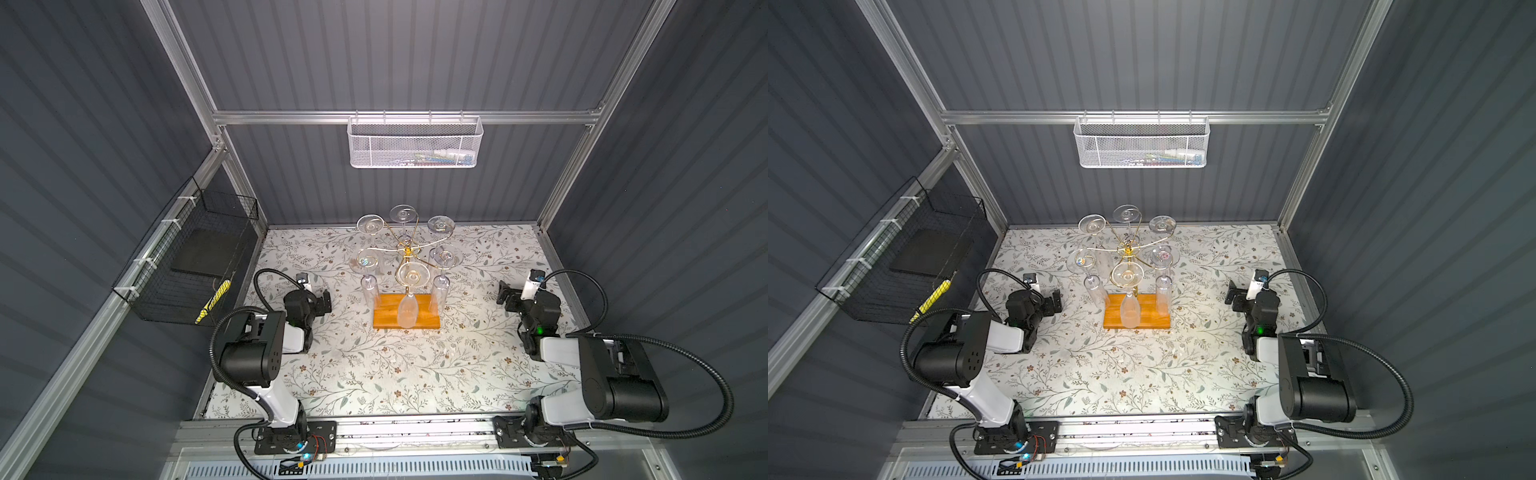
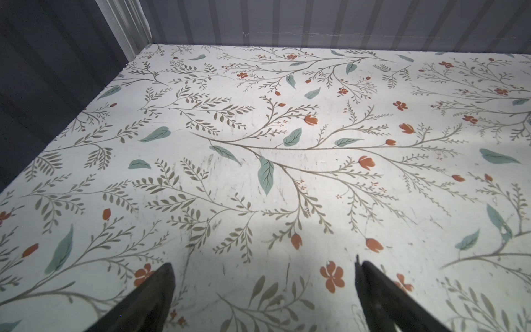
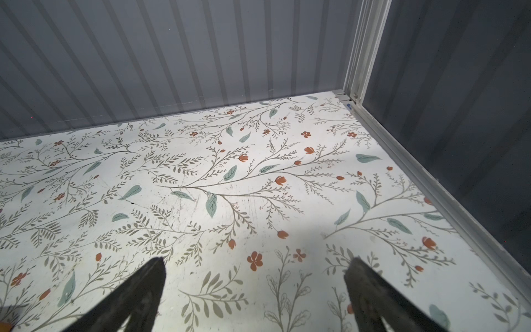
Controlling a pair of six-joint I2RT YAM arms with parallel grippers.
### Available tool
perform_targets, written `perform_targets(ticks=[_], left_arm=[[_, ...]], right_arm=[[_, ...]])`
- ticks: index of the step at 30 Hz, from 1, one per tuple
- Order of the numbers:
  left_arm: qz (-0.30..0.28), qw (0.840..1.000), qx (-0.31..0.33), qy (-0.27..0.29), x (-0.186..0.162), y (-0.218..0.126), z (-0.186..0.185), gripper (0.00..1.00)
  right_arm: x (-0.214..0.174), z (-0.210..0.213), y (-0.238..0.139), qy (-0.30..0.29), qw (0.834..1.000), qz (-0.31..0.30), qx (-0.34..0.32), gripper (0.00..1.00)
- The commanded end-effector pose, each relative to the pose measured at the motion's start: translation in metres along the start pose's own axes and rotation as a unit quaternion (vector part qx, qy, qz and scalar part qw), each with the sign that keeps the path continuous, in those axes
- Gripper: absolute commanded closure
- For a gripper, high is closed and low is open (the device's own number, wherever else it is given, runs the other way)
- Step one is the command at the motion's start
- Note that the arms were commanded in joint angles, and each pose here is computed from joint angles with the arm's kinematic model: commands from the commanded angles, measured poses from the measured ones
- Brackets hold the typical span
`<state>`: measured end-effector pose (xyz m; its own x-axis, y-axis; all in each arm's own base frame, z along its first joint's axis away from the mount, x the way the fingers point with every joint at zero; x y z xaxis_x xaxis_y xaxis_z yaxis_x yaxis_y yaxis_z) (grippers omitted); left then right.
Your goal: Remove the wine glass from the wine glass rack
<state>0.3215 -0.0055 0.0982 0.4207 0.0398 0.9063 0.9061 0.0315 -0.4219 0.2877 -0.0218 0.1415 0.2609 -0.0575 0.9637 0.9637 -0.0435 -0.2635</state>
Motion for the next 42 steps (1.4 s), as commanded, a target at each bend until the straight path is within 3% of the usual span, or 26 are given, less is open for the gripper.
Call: perform_targets(ticks=[1,11,13,18,22,26,29,33,36,42], left_arm=[[-0.012,1.0,0.001,0.008,0.007,0.002,-0.001,0.0],[-0.024,1.0,-0.005,0.015,0.016,-0.006,-0.004,0.0],[-0.019,0.999,-0.018,0.018,0.037,-0.021,-0.006,0.0],[-0.035,0.997,-0.044,-0.052,0.114,-0.085,-0.009,0.0],[-0.063,0.992,-0.079,-0.078,0.171,-0.128,-0.014,0.0],[-0.038,0.981,-0.155,-0.114,0.22,-0.148,-0.026,0.0],[-0.013,0.965,-0.212,-0.156,0.245,-0.148,-0.035,0.0],[0.037,0.924,-0.317,-0.212,0.266,-0.138,-0.052,0.05],[0.078,0.888,-0.373,-0.257,0.275,-0.127,-0.061,0.14],[0.102,0.827,-0.434,-0.343,0.274,-0.117,-0.068,0.19]], right_arm=[[0.003,0.002,0.003,-0.005,1.0,-0.004,0.005,0.01],[0.007,0.001,-0.006,-0.002,1.0,-0.025,-0.005,0.01],[0.023,0.004,-0.021,-0.009,0.999,-0.032,-0.005,0.01],[0.099,0.014,-0.08,0.052,0.998,-0.014,0.023,0.01],[0.142,0.027,-0.122,0.13,0.987,0.016,0.095,0.01],[0.178,0.041,-0.147,0.177,0.967,0.068,0.172,0.01],[0.196,0.051,-0.156,0.219,0.943,0.095,0.232,0.01],[0.21,0.058,-0.163,0.264,0.917,0.106,0.281,0.01],[0.217,0.062,-0.168,0.272,0.907,0.111,0.301,0.01],[0.223,0.066,-0.17,0.282,0.894,0.124,0.325,0.04]])
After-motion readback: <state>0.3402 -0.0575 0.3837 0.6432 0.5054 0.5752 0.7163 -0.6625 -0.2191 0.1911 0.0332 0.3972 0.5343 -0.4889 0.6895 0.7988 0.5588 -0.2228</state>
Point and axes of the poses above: each gripper's point midway between its finger pads, its own y axis out along the fingers, its own z axis along the line the jaws close on, x = y × z, the point moved 10 cm from there along -y, back along the fingers, and after that the axes turned 2 degrees about -y, right-handed, at the moved point
